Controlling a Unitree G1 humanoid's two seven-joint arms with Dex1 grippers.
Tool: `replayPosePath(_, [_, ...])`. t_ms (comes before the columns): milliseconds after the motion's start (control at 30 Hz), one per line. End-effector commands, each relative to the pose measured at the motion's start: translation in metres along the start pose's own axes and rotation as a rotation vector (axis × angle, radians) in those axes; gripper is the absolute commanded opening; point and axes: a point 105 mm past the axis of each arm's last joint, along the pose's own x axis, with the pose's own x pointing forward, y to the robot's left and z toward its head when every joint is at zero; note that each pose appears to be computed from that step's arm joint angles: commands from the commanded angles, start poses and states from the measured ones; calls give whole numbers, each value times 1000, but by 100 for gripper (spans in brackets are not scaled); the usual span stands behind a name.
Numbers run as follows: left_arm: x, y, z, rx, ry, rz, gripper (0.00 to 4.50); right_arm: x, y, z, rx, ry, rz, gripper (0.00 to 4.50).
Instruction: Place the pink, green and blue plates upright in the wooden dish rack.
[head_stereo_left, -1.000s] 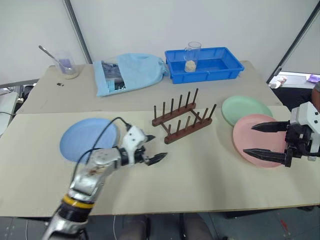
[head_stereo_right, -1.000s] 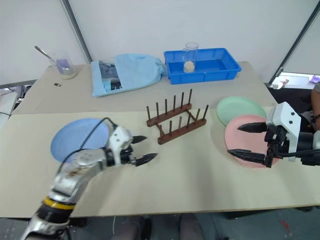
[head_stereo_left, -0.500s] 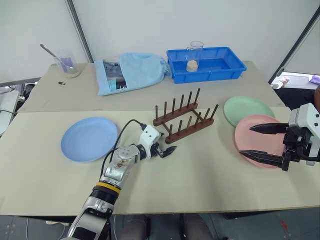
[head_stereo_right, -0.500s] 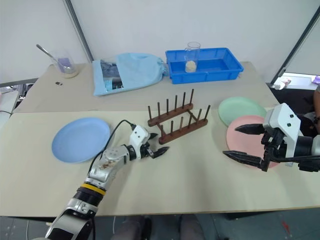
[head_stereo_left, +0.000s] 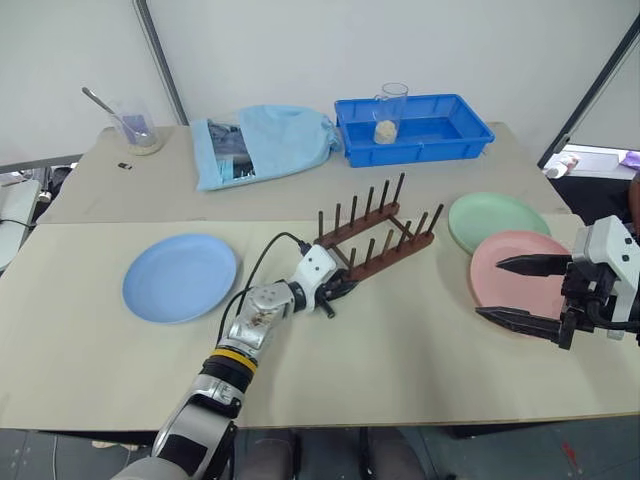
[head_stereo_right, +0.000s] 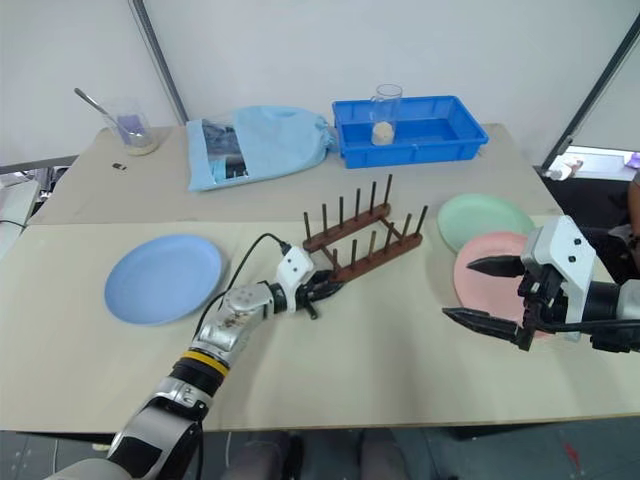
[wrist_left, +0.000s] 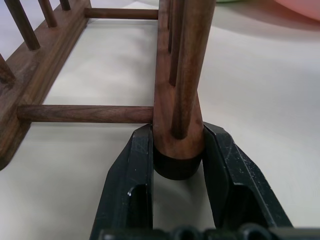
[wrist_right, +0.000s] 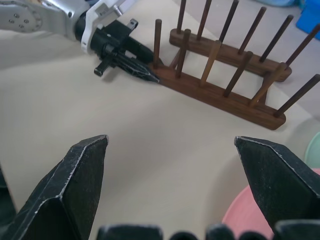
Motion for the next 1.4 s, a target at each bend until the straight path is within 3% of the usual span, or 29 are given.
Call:
replayPosePath(33, [-19,-2,8,94,-8,-108,86,-9,5,6,-41,10,0,450])
replayPosePath(333, [-62,-25,8,208,67,-467,86,-14,19,-4,-51,77,49,450])
replayPosePath(800, [-30,-13,6,256,70,-481,86,-15,32,-16,-29,103,57,450])
replayPosePath(1033, [-50,4,11,276,72,-433,413,-11,31,-19,-40,104,54,450])
replayPosePath(1233, [-86,12,19,285,108,-381,413,2,23,-29,-57,148,21,450])
replayPosePath(1300, [-94,-2,22,274,112,-426,359,8,19,-32,-73,166,12,450])
replayPosePath(1333, [-99,-13,22,253,130,-470,357,11,18,-34,-87,174,24,450])
replayPosePath(1367, [-101,-23,20,246,146,-501,303,15,16,-37,-97,181,28,450])
replayPosePath(1400, [-101,-31,19,234,158,-515,273,17,15,-39,-105,189,39,397])
